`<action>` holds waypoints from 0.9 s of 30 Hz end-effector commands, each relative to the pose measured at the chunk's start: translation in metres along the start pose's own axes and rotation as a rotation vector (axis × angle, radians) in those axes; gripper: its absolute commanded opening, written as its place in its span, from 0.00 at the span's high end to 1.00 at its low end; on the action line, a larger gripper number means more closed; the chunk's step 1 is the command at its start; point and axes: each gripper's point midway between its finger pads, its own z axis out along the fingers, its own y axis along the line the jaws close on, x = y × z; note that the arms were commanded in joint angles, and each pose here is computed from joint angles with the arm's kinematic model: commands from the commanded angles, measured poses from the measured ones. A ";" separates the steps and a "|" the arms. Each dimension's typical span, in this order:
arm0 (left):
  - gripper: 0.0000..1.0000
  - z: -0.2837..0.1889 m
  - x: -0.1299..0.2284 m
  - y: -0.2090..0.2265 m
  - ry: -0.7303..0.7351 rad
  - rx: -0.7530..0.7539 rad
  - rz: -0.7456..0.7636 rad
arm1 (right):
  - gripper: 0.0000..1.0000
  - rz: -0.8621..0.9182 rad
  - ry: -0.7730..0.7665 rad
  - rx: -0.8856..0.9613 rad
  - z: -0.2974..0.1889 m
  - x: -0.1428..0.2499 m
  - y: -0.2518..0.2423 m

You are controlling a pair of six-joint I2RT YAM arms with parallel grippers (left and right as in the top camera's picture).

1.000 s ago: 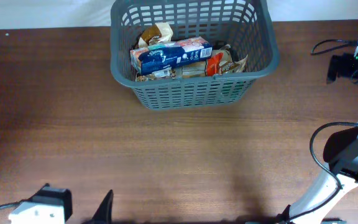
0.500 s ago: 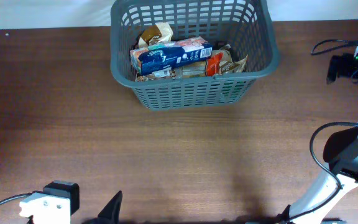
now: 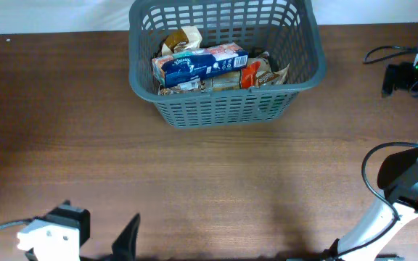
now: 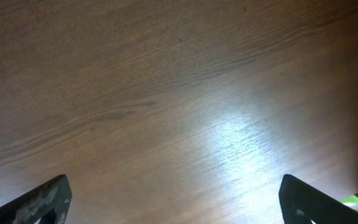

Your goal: Pack container

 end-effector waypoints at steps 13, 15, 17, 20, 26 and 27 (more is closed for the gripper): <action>0.01 0.097 -0.019 0.008 -0.246 0.272 0.238 | 0.01 0.011 -0.004 0.013 -0.001 0.000 -0.003; 0.01 0.103 -0.019 0.000 -0.302 0.312 0.294 | 0.01 0.011 -0.004 0.013 -0.001 0.000 -0.003; 0.01 0.107 -0.017 -0.009 -0.360 0.346 0.346 | 0.01 0.011 -0.004 0.013 -0.001 0.000 -0.003; 0.01 0.111 -0.009 -0.021 -0.431 0.396 0.404 | 0.01 0.011 -0.004 0.013 -0.001 0.000 -0.003; 0.01 0.117 0.007 -0.038 -0.515 0.462 0.465 | 0.01 0.011 -0.004 0.013 -0.001 0.000 -0.003; 0.01 0.117 0.008 -0.040 -0.530 0.469 0.475 | 0.01 0.011 -0.004 0.013 -0.001 0.000 -0.003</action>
